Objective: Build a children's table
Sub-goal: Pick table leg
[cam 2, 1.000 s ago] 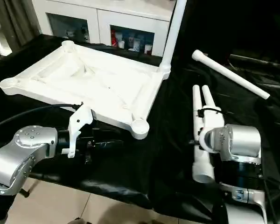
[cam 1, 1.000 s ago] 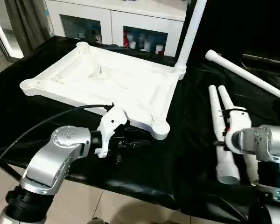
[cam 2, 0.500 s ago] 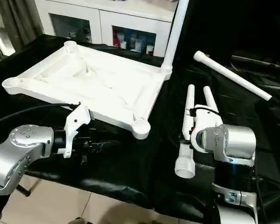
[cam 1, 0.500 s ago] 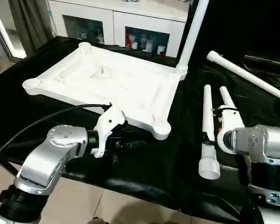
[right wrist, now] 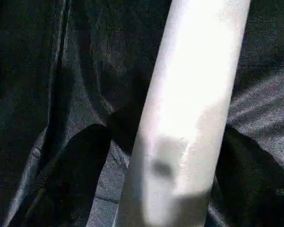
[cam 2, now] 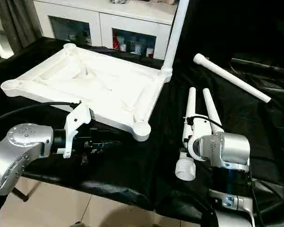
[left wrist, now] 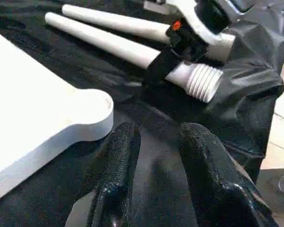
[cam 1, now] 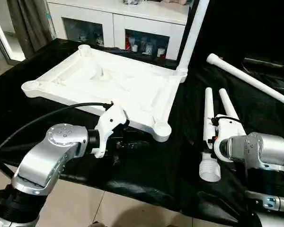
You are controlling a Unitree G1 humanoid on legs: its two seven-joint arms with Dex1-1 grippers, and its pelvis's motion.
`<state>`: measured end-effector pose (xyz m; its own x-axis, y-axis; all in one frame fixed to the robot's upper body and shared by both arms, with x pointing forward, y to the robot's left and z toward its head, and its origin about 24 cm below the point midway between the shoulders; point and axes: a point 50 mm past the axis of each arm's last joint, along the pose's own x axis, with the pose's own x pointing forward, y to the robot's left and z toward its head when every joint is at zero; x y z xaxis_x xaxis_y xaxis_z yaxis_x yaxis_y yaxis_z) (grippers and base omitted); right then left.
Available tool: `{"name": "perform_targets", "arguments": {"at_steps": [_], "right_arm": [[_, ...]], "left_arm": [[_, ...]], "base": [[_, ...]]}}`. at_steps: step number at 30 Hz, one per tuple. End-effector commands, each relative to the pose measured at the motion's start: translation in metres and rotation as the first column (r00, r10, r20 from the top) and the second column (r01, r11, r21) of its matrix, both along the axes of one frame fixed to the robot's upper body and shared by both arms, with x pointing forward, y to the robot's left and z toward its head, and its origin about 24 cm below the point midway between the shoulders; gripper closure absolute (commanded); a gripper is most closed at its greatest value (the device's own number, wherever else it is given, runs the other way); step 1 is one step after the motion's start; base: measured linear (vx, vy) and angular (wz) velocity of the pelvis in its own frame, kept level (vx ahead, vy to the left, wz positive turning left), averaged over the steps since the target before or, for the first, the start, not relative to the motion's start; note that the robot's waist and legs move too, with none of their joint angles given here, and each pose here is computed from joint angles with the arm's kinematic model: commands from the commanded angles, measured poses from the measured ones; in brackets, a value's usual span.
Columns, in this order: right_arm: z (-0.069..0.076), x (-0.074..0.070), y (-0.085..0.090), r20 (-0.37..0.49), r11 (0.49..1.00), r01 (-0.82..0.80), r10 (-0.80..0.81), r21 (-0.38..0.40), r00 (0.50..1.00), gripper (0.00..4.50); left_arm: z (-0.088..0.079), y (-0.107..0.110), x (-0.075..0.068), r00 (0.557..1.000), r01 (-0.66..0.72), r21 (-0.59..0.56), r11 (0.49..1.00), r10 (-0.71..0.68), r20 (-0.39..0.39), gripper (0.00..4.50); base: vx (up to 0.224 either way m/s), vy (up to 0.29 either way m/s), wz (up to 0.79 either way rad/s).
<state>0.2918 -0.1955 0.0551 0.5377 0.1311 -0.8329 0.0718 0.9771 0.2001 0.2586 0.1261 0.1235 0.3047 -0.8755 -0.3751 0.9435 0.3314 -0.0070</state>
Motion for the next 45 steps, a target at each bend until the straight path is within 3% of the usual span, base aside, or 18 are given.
{"name": "perform_targets", "arguments": {"at_steps": [1, 9, 12, 13, 18, 20, 22, 23, 25, 26, 28, 30, 32, 33, 34, 41, 45], "right_arm": [[-0.002, 0.002, -0.002, -0.01, 0.999, 0.032, -0.032, 0.014, 0.999, 1.48], [-0.002, 0.005, -0.006, 0.005, 0.998, 0.06, -0.06, 0.007, 0.998, 2.2], [-0.001, 0.01, -0.012, 0.032, 0.996, 0.089, -0.089, -0.004, 0.996, 2.5], [0.005, 0.013, -0.015, 0.072, 0.995, 0.104, -0.104, -0.001, 0.992, 2.5], [0.026, 0.022, -0.027, 0.255, 0.981, 0.186, -0.194, 0.056, 0.947, 2.62], [0.033, 0.025, -0.03, 0.333, 0.973, 0.203, -0.227, 0.106, 0.915, 2.62], [0.044, 0.028, -0.027, 0.46, 0.96, 0.154, -0.25, 0.235, 0.852, 2.63], [0.044, 0.028, -0.027, 0.46, 0.96, 0.154, -0.25, 0.235, 0.852, 2.63], [0.057, 0.026, -0.019, 0.565, 0.94, 0.029, -0.228, 0.339, 0.793, 2.63], [0.069, 0.022, -0.008, 0.646, 0.899, -0.136, -0.187, 0.417, 0.74, 2.63], [0.084, 0.01, 0.007, 0.732, 0.809, -0.361, -0.12, 0.464, 0.671, 2.63], [0.085, 0.007, 0.01, 0.75, 0.786, -0.411, -0.098, 0.462, 0.655, 2.63], [0.087, 0.004, 0.014, 0.76, 0.746, -0.472, -0.069, 0.469, 0.646, 2.64], [0.089, 0.001, 0.018, 0.779, 0.718, -0.521, -0.046, 0.461, 0.625, 2.64], [0.091, -0.001, 0.02, 0.786, 0.699, -0.549, -0.03, 0.458, 0.617, 2.64], [0.09, -0.008, 0.038, 0.817, 0.633, -0.668, 0.096, 0.391, 0.569, 2.64], [0.09, -0.009, 0.045, 0.826, 0.62, -0.696, 0.132, 0.362, 0.548, 2.64]], "left_arm": [[0.007, -0.005, 0.0, 1.0, 0.018, -0.032, 0.999, -0.018, 0.022, 2.51], [0.008, -0.007, 0.012, 0.995, -0.07, -0.055, 0.996, 0.073, 0.061, 1.97], [0.009, -0.008, 0.025, 0.974, -0.171, -0.083, 0.982, 0.181, 0.135, 1.62], [0.013, -0.008, 0.031, 0.962, -0.206, -0.148, 0.967, 0.227, 0.149, 1.62], [0.021, -0.011, 0.047, 0.919, -0.302, -0.234, 0.924, 0.347, 0.185, 1.17], [0.025, -0.013, 0.052, 0.91, -0.319, -0.297, 0.9, 0.379, 0.169, 0.91], [0.028, -0.017, 0.059, 0.9, -0.364, -0.325, 0.873, 0.419, 0.12, 0.81], [0.028, -0.017, 0.059, 0.9, -0.364, -0.325, 0.873, 0.419, 0.12, 0.75], [0.034, -0.025, 0.061, 0.931, -0.314, -0.398, 0.862, 0.362, 0.049, 0.63], [0.038, -0.033, 0.058, 0.959, -0.252, -0.462, 0.85, 0.282, -0.005, 0.39], [0.045, -0.044, 0.058, 0.974, -0.211, -0.517, 0.83, 0.224, -0.038, 0.32], [0.048, -0.048, 0.059, 0.975, -0.214, -0.537, 0.816, 0.211, -0.067, 0.18], [0.058, -0.055, 0.065, 0.972, -0.23, -0.598, 0.768, 0.204, -0.113, 0.01], [0.064, -0.059, 0.069, 0.965, -0.262, -0.632, 0.729, 0.192, -0.179, 0.0], [0.067, -0.062, 0.07, 0.965, -0.261, -0.641, 0.722, 0.184, -0.186, 0.0], [0.079, -0.076, 0.072, 0.972, -0.227, -0.662, 0.714, 0.124, -0.2, 0.0], [0.068, -0.079, 0.074, 0.958, -0.274, -0.601, 0.751, 0.159, -0.238, 0.0]], "base": [[0.0, 0.0, 0.0], [0.0, 0.0, 0.0], [0.0, 0.0, 0.0], [0.0, 0.0, 0.0], [0.0, 0.0, 0.0], [0.0, 0.0, 0.0], [0.0, 0.0, 0.0], [0.0, 0.0, 0.0], [0.0, 0.0, 0.0], [0.0, 0.0, 0.0], [0.0, 0.0, 0.0], [0.0, 0.0, 0.0], [0.0, 0.0, 0.0], [0.0, 0.0, 0.0], [0.0, 0.0, 0.0], [0.0, 0.0, 0.0], [0.0, 0.0, 0.0]]}}
